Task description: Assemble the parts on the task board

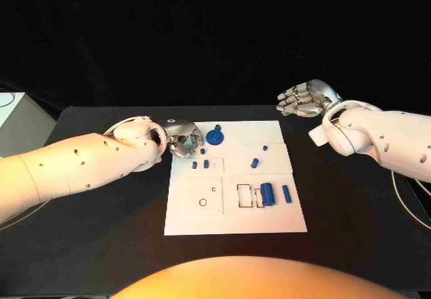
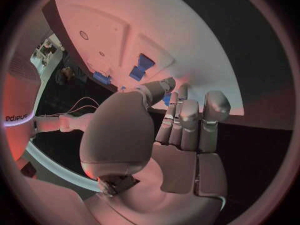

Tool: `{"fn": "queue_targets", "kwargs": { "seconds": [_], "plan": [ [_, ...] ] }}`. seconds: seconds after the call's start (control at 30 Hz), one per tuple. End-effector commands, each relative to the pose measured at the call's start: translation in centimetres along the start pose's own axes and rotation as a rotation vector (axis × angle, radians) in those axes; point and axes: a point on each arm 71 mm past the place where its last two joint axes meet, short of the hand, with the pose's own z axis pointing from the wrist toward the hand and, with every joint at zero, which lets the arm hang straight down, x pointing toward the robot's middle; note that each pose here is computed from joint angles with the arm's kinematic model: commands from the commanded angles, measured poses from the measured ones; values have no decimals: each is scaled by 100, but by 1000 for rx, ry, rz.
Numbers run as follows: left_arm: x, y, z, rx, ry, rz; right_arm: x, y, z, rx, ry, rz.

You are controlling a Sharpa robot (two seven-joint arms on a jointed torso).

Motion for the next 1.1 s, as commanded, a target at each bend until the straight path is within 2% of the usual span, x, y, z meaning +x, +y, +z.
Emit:
{"fn": "queue_targets", "kwargs": {
  "seconds": [0.03,0.2,0.3,0.4,0.53,0.77,0.93,1.1],
  "plan": [
    [-86,110,-51,-41,-60,-127,70,17,-30,-45,106,-157],
    [-229,330,-197,-91,-140,-412,114,9,-97,-94,175,-383],
    [-279,412,-286,-87,-175,-572,148,3,-137,-122,203,-522],
    [-310,453,-367,-51,-194,-720,193,-2,-182,-143,222,-646],
    [-340,459,-456,29,-203,-904,277,-3,-263,-161,238,-786],
    [-366,420,-559,124,-224,-1116,482,65,-358,-196,252,-894],
    [-365,383,-585,150,-234,-1189,597,103,-373,-205,259,-926],
    [-363,356,-597,164,-233,-1215,694,117,-383,-205,273,-942]
  ]
}}
